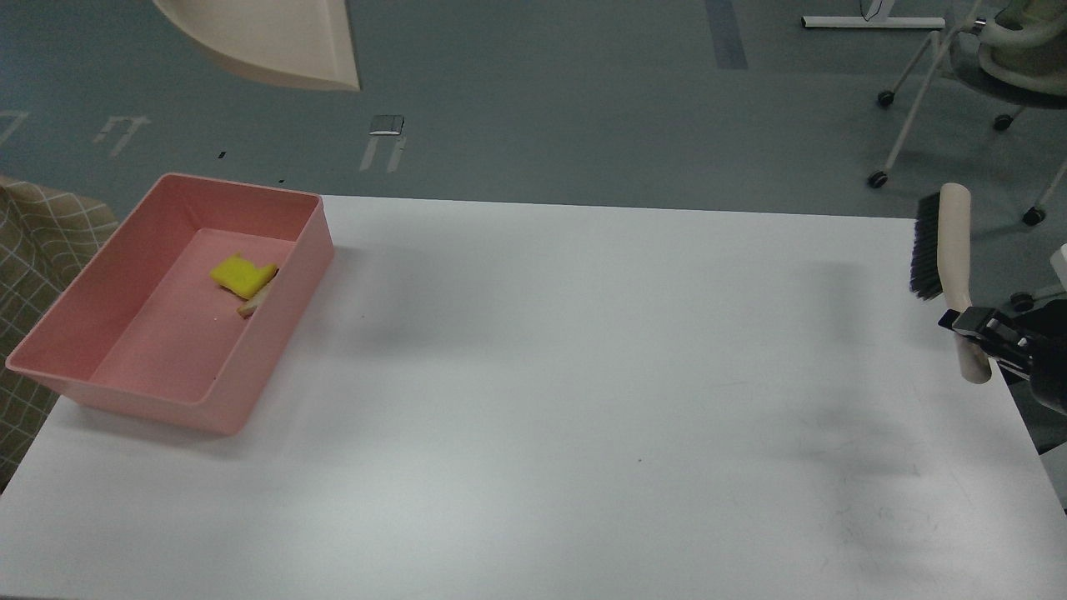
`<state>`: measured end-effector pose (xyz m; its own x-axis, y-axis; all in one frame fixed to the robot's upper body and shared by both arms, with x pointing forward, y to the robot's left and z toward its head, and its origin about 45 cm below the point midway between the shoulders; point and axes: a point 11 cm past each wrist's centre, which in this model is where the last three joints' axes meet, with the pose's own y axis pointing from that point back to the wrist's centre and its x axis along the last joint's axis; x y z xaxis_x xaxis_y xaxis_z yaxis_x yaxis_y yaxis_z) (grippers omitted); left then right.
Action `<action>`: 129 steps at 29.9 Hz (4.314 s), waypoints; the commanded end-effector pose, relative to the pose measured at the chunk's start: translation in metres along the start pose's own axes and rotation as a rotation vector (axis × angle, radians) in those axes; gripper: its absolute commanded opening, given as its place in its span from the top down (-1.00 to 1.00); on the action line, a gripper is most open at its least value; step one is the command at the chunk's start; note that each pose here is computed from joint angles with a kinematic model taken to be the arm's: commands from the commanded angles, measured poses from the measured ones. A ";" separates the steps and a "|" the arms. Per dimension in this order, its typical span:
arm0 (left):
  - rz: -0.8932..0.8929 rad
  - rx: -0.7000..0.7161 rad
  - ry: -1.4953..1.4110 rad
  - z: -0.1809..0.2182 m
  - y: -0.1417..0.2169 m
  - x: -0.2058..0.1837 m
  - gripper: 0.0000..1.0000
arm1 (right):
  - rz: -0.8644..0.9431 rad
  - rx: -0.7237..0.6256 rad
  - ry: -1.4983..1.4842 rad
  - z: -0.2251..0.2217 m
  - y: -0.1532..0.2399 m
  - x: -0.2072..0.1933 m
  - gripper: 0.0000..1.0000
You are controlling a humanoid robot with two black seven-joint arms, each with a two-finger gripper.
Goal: Sweep and dump garbage into bin
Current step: 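Lower the dustpan back onto the table with the left gripper, then release the dustpan and brush, withdrawing both grippers slightly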
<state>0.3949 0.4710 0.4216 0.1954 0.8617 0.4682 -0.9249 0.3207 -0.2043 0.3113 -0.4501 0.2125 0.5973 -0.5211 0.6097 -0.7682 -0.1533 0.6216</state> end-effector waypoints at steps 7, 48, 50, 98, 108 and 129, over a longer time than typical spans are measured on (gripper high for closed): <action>-0.197 0.099 0.323 -0.085 -0.054 -0.208 0.94 | 0.001 -0.034 0.048 0.007 0.011 0.010 1.00; -0.291 0.327 0.424 -0.153 -0.013 -0.381 -0.74 | -0.214 -0.057 0.247 -0.006 -0.021 -0.047 1.00; -0.288 0.330 0.414 -0.155 -0.012 -0.376 -0.80 | -0.215 -0.059 0.246 -0.005 -0.020 -0.048 1.00; -0.121 0.354 0.422 -0.167 -0.014 -0.283 -0.93 | -0.230 -0.062 0.220 -0.001 -0.022 -0.056 -1.00; -0.115 0.353 0.420 -0.166 -0.014 -0.282 -0.93 | -0.231 -0.069 0.226 0.001 -0.020 -0.055 0.08; -0.111 0.355 0.423 -0.167 -0.014 -0.281 -0.93 | -0.230 -0.069 0.204 0.002 -0.023 -0.059 -0.75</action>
<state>0.4075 0.2889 0.1496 0.3451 0.9361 0.0678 -0.9297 0.3311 0.1615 0.2945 -0.4213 0.1623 0.7888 -0.3028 0.5349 -0.5980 -0.1772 0.7816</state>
